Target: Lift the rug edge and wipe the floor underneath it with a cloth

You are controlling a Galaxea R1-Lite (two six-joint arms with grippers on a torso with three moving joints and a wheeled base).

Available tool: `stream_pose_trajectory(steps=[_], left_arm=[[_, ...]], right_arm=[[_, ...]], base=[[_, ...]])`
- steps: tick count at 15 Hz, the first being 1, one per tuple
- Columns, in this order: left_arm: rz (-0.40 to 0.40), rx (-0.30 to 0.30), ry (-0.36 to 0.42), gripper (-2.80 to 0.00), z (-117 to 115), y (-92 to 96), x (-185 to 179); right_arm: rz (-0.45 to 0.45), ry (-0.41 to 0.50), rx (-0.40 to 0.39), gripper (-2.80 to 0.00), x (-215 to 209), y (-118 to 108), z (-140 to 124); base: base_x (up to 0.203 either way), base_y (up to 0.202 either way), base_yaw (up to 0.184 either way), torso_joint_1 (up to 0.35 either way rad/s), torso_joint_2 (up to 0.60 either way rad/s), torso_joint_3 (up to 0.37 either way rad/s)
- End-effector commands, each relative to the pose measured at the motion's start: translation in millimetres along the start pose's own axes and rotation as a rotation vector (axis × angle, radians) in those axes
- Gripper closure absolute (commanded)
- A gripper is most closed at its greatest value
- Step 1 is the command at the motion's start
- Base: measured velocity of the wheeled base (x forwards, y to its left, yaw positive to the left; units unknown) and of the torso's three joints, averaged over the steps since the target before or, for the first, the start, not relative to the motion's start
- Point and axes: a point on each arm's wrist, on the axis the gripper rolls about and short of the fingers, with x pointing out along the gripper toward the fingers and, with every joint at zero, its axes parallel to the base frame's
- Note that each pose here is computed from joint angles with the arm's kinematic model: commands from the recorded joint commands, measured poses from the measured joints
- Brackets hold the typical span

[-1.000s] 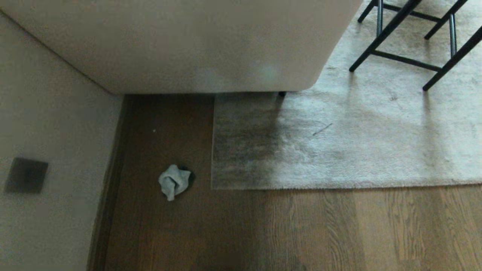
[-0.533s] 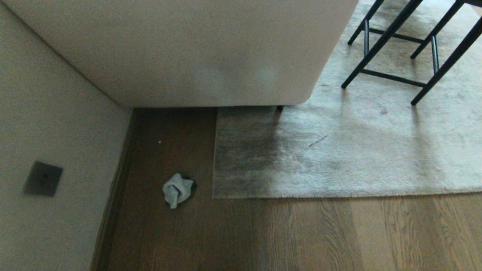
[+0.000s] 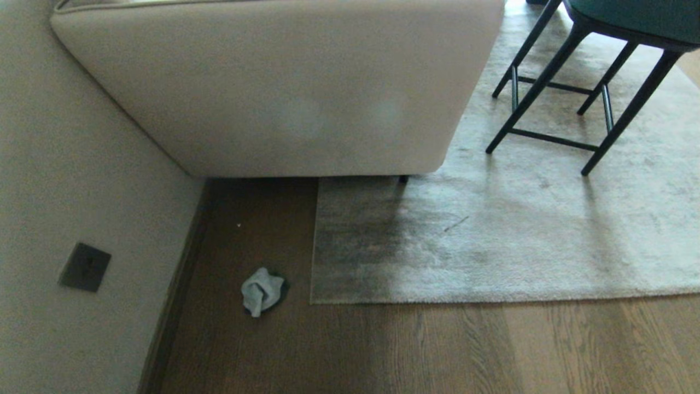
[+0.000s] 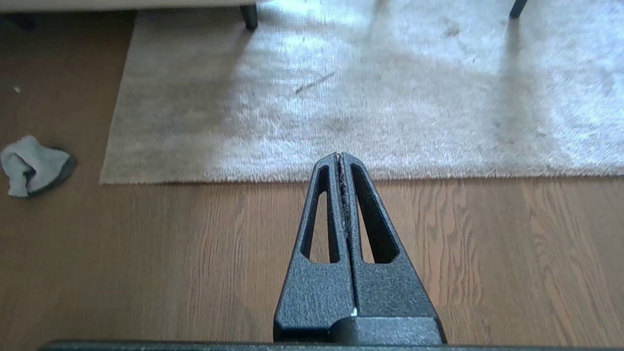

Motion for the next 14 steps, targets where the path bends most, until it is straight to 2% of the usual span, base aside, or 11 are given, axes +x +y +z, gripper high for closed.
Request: stream_pose_trajectory(steps=[1,14], left_arm=[[0.001,-0.002,0.000,0.00,0.0,0.0,0.0],[0.001,-0.004,-0.001,0.00,-0.1,0.0,0.1]], right_arm=[[0.000,0.001,0.000,0.00,0.1,0.0,0.1],[0.000,0.001,0.000,0.00,0.1,0.0,0.1]], base=[[0.000,0.000,0.000,0.005,0.00,0.190],[0.000,0.000,0.000,0.003,0.00,0.203]])
